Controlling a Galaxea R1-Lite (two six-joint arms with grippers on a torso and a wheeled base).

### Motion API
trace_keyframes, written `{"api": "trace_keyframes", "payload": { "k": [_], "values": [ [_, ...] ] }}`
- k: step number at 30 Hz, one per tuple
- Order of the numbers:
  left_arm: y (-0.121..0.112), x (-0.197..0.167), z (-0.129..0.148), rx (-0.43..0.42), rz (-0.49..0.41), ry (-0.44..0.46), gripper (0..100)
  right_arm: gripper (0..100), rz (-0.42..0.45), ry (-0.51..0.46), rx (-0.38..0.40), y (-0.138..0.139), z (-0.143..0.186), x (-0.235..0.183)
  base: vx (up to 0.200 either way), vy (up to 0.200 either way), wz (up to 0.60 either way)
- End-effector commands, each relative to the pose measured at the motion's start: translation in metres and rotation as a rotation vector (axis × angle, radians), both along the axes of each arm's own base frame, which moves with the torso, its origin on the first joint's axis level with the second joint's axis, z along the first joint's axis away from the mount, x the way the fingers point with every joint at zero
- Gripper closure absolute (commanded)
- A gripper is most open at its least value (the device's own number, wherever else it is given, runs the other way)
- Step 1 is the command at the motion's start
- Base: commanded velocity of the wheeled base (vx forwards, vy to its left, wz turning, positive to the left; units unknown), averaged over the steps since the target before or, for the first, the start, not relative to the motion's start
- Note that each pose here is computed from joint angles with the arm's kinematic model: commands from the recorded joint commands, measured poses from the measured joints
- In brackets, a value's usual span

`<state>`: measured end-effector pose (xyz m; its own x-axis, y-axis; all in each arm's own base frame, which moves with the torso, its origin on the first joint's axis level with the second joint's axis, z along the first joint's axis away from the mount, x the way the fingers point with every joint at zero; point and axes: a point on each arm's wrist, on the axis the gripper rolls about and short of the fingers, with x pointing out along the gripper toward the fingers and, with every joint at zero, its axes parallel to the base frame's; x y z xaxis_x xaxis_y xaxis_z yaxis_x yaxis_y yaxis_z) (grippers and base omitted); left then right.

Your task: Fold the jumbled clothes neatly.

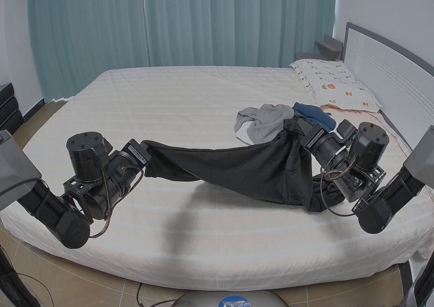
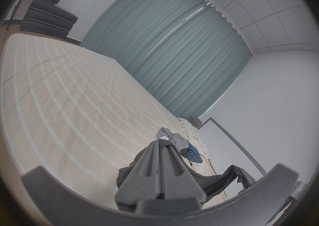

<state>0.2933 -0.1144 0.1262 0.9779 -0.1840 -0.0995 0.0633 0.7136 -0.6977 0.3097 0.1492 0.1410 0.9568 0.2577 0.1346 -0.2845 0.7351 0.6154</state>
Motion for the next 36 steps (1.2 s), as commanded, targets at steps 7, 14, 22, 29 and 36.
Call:
{"api": "trace_keyframes", "payload": {
  "k": [7,14,22,29,36],
  "values": [
    [0.003,-0.004,0.007,0.004,0.005,-0.021,100,100,-0.002,-0.051,0.031,0.002,0.007,0.003,0.000,0.200,0.00],
    [0.006,-0.004,0.008,0.008,0.012,-0.023,100,100,0.011,-0.046,0.050,0.004,0.006,0.002,0.000,0.200,0.00],
    [0.006,-0.006,0.011,0.007,0.008,-0.029,100,100,0.010,-0.108,0.087,0.003,0.013,0.001,0.000,0.200,0.00],
    [0.006,-0.008,0.011,0.012,0.006,-0.030,100,100,0.022,-0.105,0.085,0.005,0.012,-0.001,0.000,0.200,0.00],
    [0.003,-0.009,0.007,0.017,-0.004,-0.016,100,100,0.022,-0.087,0.077,0.003,0.005,0.003,0.000,0.200,0.00]
  ]
}}
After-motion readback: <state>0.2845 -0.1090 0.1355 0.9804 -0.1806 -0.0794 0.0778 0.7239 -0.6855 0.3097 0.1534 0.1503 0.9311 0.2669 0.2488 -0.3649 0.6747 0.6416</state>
